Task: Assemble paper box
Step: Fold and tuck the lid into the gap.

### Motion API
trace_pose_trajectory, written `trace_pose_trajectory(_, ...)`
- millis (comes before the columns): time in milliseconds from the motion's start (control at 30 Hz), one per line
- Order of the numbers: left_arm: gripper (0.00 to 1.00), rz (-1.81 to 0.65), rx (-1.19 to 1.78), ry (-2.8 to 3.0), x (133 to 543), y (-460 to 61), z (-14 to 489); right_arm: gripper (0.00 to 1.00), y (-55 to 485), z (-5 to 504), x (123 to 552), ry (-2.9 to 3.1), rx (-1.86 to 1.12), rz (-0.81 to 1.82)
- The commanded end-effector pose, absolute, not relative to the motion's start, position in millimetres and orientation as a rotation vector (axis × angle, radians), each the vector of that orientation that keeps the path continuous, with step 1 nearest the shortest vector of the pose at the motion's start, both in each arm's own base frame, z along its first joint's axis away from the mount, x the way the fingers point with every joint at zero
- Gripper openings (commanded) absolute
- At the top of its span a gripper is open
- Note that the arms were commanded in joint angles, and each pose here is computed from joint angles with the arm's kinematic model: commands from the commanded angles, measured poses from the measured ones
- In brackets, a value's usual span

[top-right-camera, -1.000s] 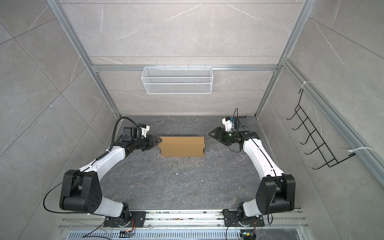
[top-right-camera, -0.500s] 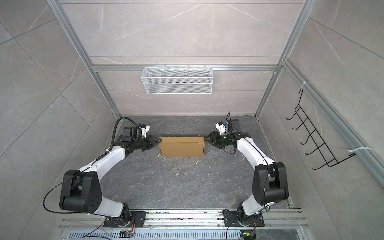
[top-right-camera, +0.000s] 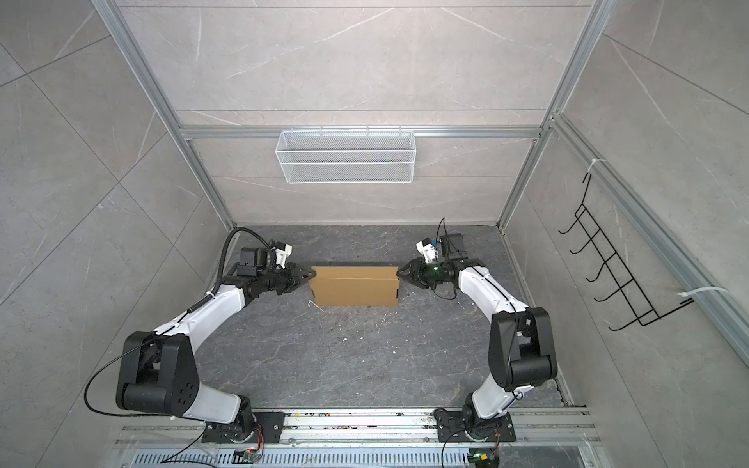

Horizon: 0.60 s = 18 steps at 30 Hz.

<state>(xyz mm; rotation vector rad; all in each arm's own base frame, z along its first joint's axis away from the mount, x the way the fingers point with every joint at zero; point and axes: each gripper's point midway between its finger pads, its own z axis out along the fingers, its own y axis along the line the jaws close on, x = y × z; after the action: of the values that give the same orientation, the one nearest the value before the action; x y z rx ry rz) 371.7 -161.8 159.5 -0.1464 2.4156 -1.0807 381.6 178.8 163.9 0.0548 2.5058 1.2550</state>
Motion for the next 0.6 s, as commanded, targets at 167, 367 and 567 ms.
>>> trace_pose_trajectory(167, 0.34, -0.887, -0.295, 2.718, 330.8, -139.7, 76.9, 0.32, 164.7, 115.0, 373.6, 2.671, 0.071, 1.064)
trace_pose_trajectory(367, 0.33, -0.869, -0.282, 2.716, 331.9, -138.3, 80.5, 0.37, 174.5, 140.3, 378.3, 2.597, 0.048, 1.154)
trace_pose_trajectory(567, 0.32, -0.868, -0.276, 2.705, 333.7, -138.3, 85.5, 0.55, 192.5, 188.7, 386.8, 2.444, 0.040, 1.359)
